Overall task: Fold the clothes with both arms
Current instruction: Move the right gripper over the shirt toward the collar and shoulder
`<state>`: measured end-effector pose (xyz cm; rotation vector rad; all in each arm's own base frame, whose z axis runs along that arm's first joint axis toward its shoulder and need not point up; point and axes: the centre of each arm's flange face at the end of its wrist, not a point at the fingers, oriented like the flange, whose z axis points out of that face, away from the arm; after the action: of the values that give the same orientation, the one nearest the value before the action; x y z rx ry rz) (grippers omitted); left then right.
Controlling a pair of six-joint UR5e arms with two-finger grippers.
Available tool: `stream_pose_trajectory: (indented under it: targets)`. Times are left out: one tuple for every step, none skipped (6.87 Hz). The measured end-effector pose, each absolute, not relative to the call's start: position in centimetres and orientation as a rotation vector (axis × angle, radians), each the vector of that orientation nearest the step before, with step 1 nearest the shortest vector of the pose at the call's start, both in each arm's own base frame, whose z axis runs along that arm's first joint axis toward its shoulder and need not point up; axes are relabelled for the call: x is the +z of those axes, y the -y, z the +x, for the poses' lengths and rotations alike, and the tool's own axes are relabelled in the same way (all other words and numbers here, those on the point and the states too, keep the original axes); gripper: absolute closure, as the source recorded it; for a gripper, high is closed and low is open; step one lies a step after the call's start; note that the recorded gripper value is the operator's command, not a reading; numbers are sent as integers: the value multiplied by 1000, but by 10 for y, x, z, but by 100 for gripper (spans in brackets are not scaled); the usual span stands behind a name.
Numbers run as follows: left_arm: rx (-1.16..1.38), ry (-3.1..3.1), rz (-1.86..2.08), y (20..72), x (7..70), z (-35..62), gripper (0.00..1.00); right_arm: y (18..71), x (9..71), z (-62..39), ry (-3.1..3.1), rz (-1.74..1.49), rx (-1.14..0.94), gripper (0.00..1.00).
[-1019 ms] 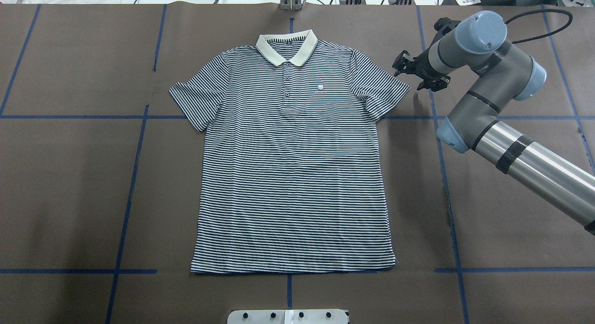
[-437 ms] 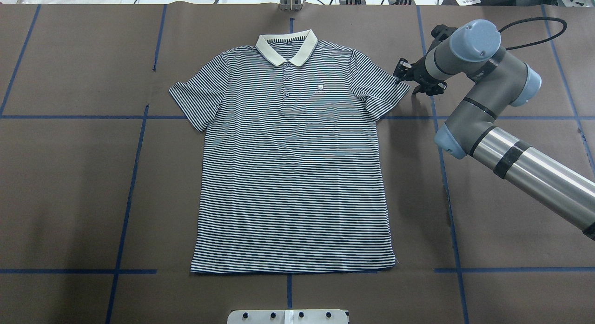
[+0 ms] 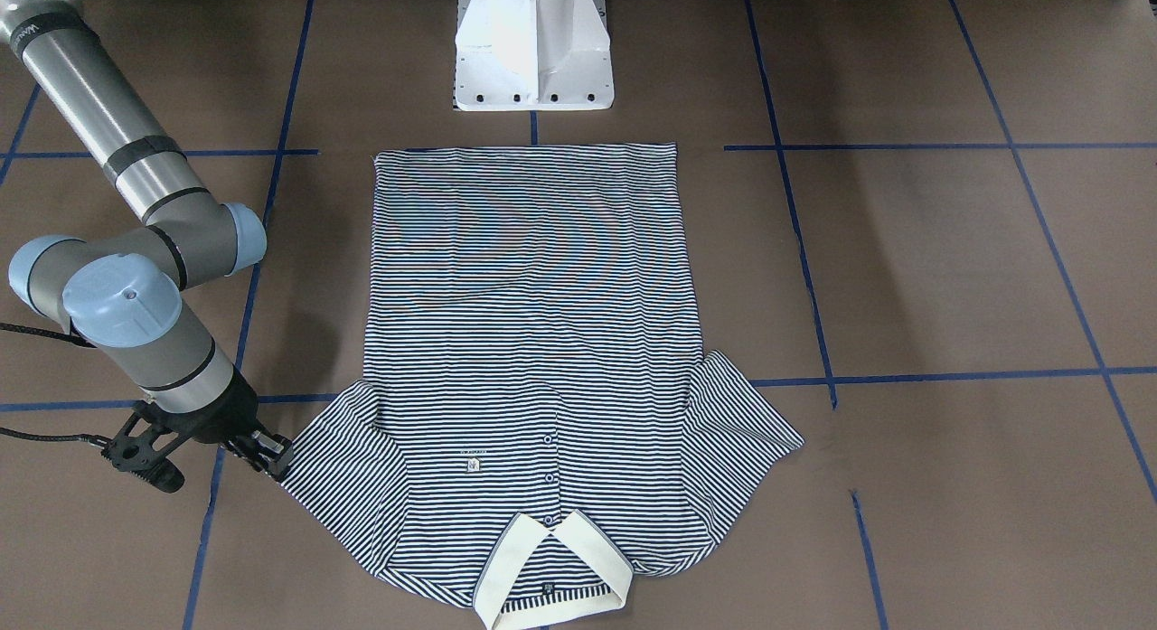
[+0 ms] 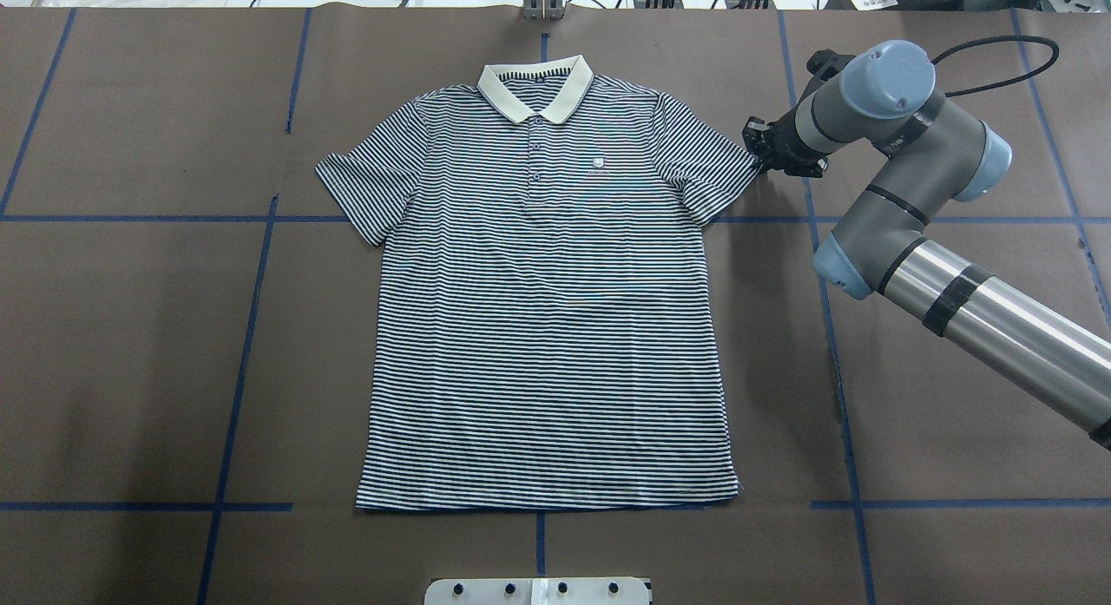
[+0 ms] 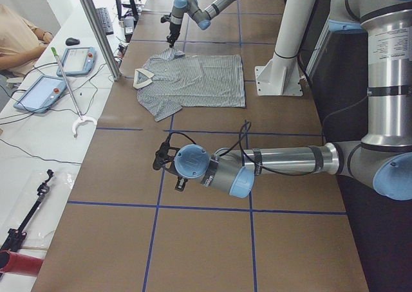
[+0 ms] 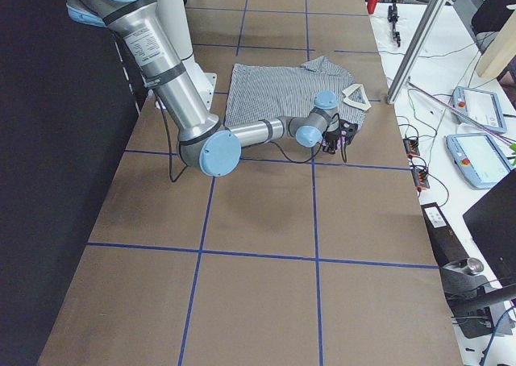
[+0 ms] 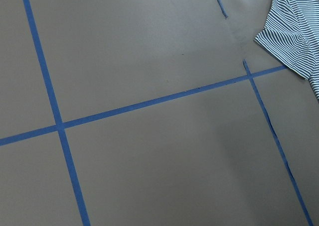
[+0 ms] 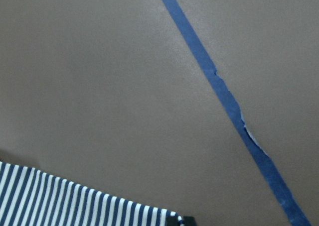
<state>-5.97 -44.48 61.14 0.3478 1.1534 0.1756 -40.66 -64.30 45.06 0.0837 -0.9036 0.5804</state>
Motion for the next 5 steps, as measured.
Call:
stream_pose_trajectory:
  targets:
    - [172, -1157, 345, 445, 611, -60, 0, 644, 443, -408, 913, 87, 580, 100]
    - [172, -1158, 345, 445, 610, -60, 0, 647, 432, -410, 928, 94, 578, 100]
    - [172, -1158, 346, 446, 610, -60, 0, 650, 416, -413, 946, 102, 575, 100]
    - [172, -1158, 347, 446, 609, -60, 0, 652, 400, -420, 964, 105, 575, 100]
    - [173, -1158, 348, 446, 608, -60, 0, 652, 379, -434, 982, 107, 595, 100]
